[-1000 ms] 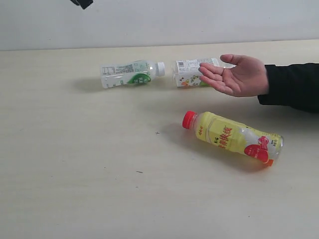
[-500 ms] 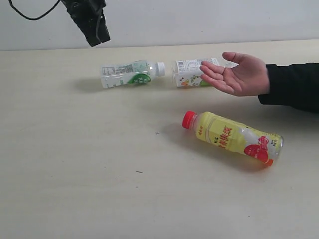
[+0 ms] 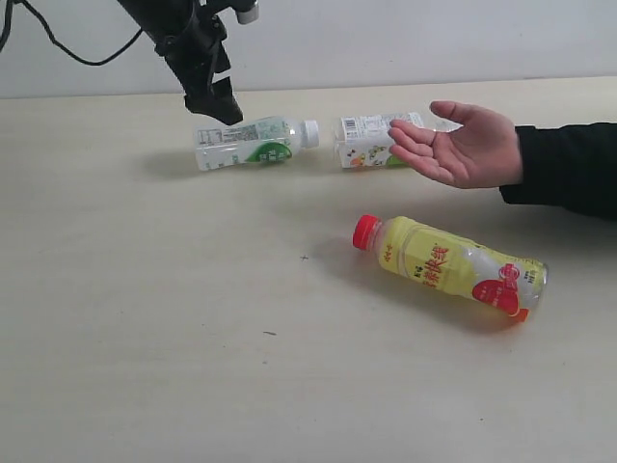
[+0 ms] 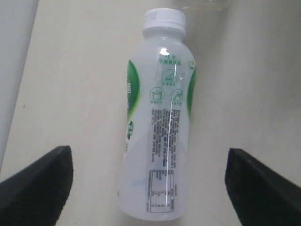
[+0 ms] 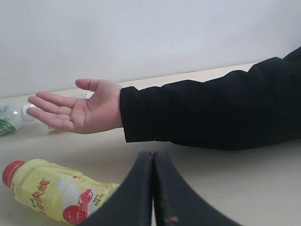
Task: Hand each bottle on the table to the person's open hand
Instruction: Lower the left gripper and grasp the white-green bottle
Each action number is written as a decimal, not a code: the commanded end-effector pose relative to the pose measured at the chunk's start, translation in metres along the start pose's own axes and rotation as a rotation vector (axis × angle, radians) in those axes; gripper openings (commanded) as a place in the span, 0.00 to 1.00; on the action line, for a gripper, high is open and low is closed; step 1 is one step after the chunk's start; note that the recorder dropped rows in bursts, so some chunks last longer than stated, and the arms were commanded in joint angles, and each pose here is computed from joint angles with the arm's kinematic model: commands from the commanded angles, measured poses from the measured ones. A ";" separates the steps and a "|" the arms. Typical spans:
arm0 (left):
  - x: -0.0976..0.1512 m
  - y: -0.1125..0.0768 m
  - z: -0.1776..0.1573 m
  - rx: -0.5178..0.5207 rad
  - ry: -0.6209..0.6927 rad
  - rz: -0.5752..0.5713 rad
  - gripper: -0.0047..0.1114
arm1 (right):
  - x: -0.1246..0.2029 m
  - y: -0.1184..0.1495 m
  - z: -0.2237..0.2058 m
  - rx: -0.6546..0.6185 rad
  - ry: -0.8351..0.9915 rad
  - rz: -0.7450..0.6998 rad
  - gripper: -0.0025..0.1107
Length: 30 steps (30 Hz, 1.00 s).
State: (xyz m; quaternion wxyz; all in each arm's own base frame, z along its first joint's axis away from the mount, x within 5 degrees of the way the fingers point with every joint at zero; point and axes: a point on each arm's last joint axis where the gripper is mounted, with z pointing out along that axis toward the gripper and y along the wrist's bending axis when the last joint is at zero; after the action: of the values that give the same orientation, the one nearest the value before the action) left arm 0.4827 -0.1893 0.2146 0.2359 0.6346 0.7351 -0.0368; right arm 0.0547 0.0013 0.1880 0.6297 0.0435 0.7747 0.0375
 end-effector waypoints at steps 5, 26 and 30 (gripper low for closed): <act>0.010 0.001 0.030 0.006 0.010 -0.014 0.75 | 0.000 -0.001 0.000 0.008 -0.011 -0.008 0.02; 0.032 -0.003 0.095 0.001 0.030 -0.043 0.75 | 0.000 -0.001 0.000 0.008 -0.011 -0.008 0.02; 0.032 -0.003 0.095 0.000 0.029 -0.043 0.67 | 0.000 -0.001 0.000 0.008 -0.011 -0.008 0.02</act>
State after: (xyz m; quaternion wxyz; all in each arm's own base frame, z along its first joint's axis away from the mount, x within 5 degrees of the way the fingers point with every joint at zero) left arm 0.5038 -0.1940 0.1125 0.2116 0.6231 0.7522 -0.0349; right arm 0.0547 0.0013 0.1880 0.6297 0.0435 0.7747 0.0375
